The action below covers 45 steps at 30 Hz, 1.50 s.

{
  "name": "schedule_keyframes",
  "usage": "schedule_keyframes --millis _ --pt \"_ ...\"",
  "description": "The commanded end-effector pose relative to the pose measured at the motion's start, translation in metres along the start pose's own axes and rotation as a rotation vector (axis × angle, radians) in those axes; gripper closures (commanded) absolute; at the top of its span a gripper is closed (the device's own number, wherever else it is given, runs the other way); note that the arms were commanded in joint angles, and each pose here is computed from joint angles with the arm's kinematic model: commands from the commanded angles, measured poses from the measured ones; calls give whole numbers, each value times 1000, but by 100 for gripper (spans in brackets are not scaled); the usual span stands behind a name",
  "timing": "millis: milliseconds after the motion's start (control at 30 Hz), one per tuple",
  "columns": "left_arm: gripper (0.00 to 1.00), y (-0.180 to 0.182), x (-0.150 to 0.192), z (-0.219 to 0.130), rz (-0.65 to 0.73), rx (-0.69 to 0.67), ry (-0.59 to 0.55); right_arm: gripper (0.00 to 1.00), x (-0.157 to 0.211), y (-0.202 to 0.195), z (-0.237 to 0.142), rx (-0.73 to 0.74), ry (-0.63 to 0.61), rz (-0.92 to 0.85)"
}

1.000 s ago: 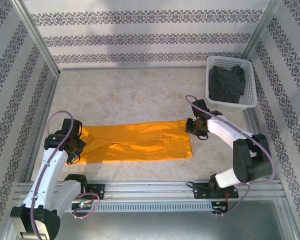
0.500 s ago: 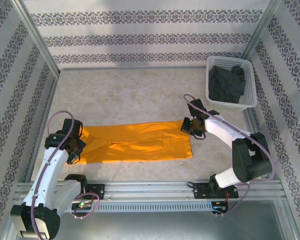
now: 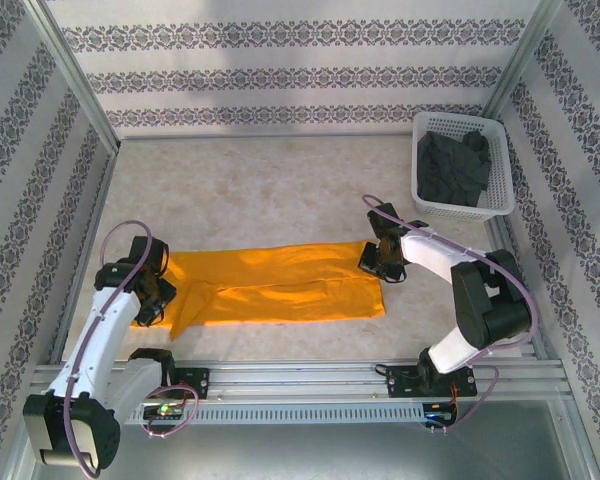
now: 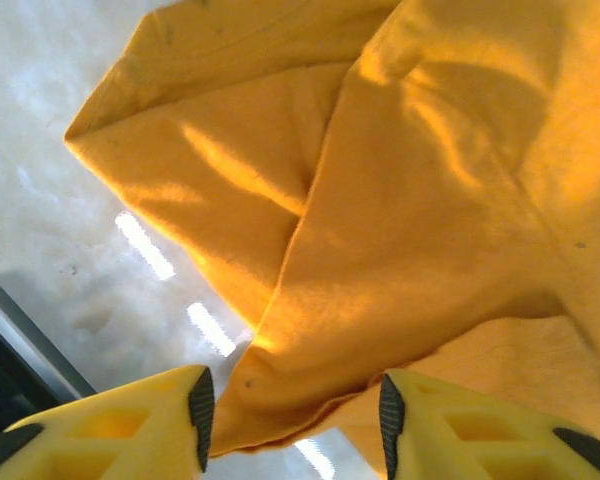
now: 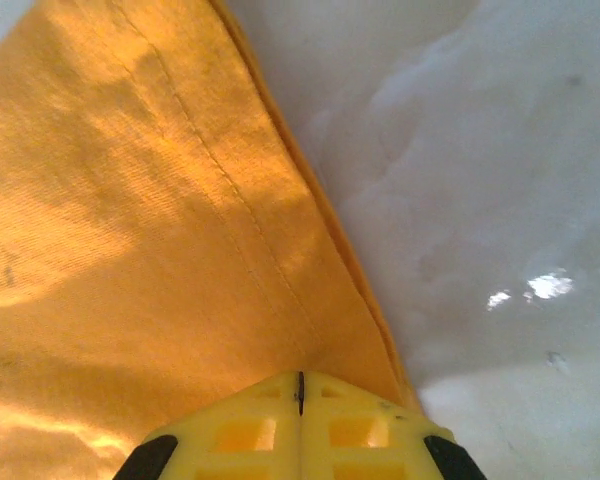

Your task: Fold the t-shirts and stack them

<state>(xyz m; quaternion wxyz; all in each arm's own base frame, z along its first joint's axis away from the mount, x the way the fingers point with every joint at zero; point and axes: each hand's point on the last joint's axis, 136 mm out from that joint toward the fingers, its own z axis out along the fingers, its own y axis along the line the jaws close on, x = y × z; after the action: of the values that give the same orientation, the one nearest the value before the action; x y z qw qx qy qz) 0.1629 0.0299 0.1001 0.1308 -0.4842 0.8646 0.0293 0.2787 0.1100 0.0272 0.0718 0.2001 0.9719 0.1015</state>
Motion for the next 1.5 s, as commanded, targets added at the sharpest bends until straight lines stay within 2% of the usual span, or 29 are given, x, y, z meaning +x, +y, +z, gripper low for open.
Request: schedule_keyframes --millis 0,100,267,367,467,633,733,867,1133,1333,1467 --pt "50 -23 -29 -23 38 62 -97 94 -17 6 -25 -9 -91 -25" --pt "50 -36 -51 -22 37 75 -116 90 -20 26 -28 -60 -103 -75" --pt "51 -62 -82 22 -83 154 -12 87 -26 46 -12 -112 -61 -32" --pt "53 -84 -97 41 -101 208 25 86 -34 55 -6 -120 -46 -9" --pt "60 -93 -97 62 -111 196 76 86 -35 57 5 -107 0 45" --pt "62 -78 -83 92 -104 86 145 87 -32 41 21 24 59 152" --pt "61 -77 -79 99 -108 82 162 85 -39 29 25 109 89 192" --pt "61 -92 -75 105 -111 142 203 83 -60 28 26 137 98 202" --pt "61 -139 -77 119 -80 274 281 81 -116 38 38 103 146 250" --pt "61 -147 -101 125 -56 214 273 81 -156 50 54 82 152 257" --pt "61 -152 -111 125 -31 211 272 82 -186 59 51 66 106 257"
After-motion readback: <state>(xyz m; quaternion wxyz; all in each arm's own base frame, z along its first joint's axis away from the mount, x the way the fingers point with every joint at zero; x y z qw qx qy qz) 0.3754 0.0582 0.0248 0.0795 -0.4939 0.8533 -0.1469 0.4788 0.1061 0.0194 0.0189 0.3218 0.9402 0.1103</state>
